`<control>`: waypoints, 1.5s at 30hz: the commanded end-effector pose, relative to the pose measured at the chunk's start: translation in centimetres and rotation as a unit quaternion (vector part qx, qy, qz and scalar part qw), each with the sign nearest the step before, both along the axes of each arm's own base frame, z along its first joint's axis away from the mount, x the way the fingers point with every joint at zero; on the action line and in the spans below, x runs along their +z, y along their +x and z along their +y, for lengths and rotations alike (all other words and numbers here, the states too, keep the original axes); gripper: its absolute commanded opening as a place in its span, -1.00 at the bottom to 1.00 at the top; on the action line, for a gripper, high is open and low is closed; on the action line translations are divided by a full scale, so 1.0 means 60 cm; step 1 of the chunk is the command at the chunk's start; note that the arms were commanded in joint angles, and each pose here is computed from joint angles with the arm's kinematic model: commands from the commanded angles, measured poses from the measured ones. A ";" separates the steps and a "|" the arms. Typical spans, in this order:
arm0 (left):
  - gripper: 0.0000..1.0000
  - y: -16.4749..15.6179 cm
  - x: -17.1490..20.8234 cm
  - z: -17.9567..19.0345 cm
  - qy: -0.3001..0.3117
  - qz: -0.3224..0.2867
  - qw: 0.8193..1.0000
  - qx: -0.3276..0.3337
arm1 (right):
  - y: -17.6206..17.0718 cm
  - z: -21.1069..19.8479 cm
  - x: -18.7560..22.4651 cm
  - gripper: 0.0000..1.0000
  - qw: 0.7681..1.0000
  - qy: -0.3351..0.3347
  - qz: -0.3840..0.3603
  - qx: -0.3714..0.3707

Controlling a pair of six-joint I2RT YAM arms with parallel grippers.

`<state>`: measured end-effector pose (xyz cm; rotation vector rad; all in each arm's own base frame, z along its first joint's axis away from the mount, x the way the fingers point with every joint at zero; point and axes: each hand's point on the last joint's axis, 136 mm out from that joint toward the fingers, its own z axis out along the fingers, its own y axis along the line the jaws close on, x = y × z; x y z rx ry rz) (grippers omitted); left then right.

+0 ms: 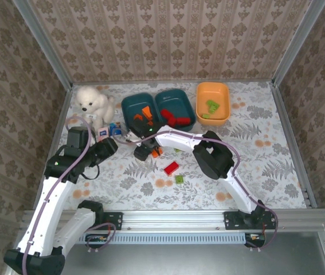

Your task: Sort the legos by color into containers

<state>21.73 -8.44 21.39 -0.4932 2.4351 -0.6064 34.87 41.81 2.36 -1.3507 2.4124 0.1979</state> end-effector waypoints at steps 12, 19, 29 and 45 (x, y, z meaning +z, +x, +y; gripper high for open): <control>0.18 0.003 -0.027 -0.019 -0.020 0.006 0.999 -0.025 | -0.015 -0.005 0.134 -0.45 0.997 0.065 -0.042 -0.029; 0.19 0.031 -0.035 -0.074 -0.042 -0.004 0.996 -0.083 | 0.057 -0.101 0.240 -0.46 0.978 0.134 -0.070 -0.147; 0.20 0.093 -0.029 -0.197 -0.037 -0.010 0.981 -0.189 | 0.265 -0.257 0.209 -0.48 0.923 0.118 -0.105 -0.351; 0.20 0.124 -0.031 -0.230 -0.028 -0.003 0.977 -0.211 | 0.346 -0.310 0.060 -0.36 0.900 0.031 -0.085 -0.427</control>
